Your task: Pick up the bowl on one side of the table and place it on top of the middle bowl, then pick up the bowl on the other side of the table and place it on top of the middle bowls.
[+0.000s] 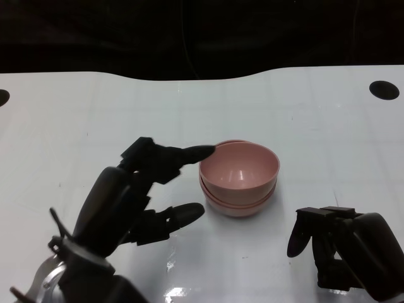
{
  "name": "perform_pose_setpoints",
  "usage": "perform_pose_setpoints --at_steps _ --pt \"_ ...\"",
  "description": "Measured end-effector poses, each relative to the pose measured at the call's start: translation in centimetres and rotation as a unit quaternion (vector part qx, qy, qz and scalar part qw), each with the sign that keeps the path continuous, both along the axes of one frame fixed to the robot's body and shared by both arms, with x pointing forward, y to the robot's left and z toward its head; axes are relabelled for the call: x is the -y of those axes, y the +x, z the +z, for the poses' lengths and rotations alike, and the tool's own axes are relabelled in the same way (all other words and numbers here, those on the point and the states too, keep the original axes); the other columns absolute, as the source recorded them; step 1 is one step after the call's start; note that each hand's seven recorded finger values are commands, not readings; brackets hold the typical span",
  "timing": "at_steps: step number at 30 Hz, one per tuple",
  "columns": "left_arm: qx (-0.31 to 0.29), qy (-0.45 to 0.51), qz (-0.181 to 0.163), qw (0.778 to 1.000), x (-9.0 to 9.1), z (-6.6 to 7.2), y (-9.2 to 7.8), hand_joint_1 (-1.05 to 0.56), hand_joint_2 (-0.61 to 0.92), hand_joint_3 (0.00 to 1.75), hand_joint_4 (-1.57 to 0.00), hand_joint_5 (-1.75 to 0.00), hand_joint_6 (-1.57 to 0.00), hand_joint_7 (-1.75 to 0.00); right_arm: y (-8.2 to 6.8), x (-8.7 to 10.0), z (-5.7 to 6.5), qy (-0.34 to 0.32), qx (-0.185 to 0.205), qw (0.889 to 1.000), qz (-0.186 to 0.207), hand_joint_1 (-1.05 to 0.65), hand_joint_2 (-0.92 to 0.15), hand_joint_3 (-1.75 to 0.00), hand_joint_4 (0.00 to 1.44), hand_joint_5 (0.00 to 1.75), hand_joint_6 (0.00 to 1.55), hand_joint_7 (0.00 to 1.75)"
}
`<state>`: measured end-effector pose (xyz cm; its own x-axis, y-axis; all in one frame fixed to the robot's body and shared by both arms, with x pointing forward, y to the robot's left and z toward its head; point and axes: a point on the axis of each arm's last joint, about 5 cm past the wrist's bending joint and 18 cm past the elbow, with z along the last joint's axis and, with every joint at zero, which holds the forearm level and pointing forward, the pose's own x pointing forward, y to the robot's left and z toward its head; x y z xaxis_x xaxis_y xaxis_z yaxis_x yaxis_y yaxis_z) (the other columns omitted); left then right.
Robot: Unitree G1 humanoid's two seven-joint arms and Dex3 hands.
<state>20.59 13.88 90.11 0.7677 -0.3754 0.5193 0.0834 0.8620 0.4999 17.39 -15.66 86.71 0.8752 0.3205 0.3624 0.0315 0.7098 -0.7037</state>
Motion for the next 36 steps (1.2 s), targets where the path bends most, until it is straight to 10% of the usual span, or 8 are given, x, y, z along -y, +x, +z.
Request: perform_pose_setpoints --at_steps 8,16,36 --pt "-0.079 -0.167 -0.027 0.982 -0.3 -1.2 -1.2 -0.26 0.92 0.29 -0.49 -1.46 -0.47 -1.14 -0.1 0.1 -0.3 0.009 -0.008 1.000 -0.001 -0.11 -0.15 -1.61 0.95 1.75 0.84 1.47" --pt "-0.134 -0.219 -0.028 0.966 -0.9 -1.8 -2.4 -0.16 0.57 1.03 -0.69 -1.52 -0.66 -1.25 -0.1 0.1 -0.3 0.020 -0.009 1.000 -0.001 -0.10 -0.15 -1.63 0.94 1.75 0.85 1.47" --pt "-0.217 -0.235 -0.039 0.947 -2.8 -3.3 -2.4 -0.12 0.40 1.39 -0.88 -1.69 -0.80 -1.55 0.0 -0.6 -1.1 0.080 -0.020 0.997 0.005 -0.12 -0.13 -1.65 0.93 1.75 0.86 1.46"
